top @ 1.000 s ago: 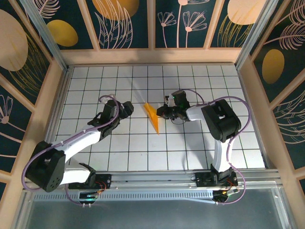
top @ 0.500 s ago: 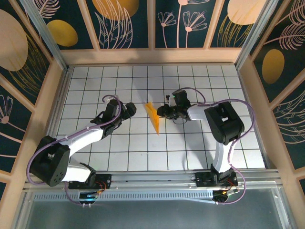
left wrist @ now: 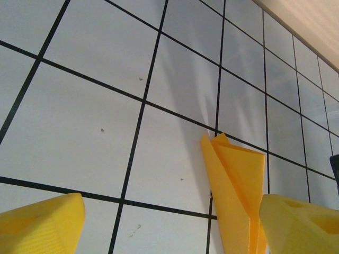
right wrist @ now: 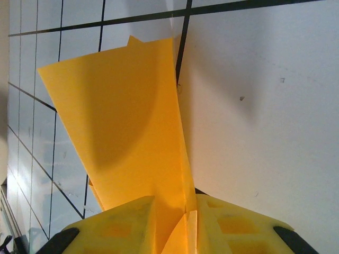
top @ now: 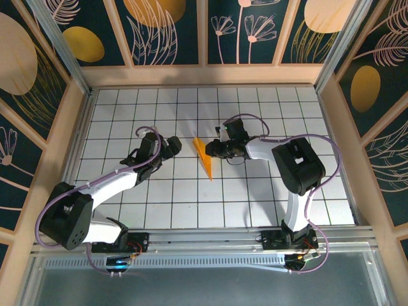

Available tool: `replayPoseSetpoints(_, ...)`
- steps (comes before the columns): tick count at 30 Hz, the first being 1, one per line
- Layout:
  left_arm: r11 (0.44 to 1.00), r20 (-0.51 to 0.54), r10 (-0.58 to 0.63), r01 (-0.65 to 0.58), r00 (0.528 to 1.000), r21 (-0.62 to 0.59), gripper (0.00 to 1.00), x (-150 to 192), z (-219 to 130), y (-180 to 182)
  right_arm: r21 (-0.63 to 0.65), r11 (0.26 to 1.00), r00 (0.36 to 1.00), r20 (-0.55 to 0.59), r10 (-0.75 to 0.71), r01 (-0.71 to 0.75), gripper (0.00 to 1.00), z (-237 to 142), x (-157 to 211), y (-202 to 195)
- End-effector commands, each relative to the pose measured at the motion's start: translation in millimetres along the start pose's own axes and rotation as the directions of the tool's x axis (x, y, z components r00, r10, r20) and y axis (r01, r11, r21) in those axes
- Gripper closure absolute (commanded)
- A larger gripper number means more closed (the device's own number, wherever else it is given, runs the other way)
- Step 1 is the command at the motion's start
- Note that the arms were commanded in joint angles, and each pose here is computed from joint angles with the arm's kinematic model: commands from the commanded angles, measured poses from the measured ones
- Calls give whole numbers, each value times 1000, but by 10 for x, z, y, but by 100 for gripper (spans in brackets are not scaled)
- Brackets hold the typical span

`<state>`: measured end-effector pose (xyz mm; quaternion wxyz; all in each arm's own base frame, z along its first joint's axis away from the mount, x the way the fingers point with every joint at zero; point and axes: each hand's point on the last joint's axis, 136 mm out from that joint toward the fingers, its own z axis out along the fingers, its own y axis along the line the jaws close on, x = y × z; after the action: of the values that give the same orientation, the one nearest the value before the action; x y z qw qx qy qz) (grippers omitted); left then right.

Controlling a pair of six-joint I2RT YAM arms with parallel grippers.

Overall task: Fold a paper plane with a square sheet of paper (fold left side to right side)
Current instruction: Place the paper plane at the center of the table.

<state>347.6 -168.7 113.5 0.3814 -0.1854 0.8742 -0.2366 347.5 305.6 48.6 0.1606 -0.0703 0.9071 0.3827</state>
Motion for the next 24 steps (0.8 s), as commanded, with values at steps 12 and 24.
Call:
replayPoseSetpoints(12, 978, -234, -6, 55, 972, 202, 25, 374, 416, -443, 43, 998, 999, -14, -44, 45, 75, 32, -8, 37)
replayPoseSetpoints(24, 962, -403, 10, 101, 915, 253, 39, 724, 723, -551, 49, 998, 999, -19, -43, 44, 75, 48, 5, 24)
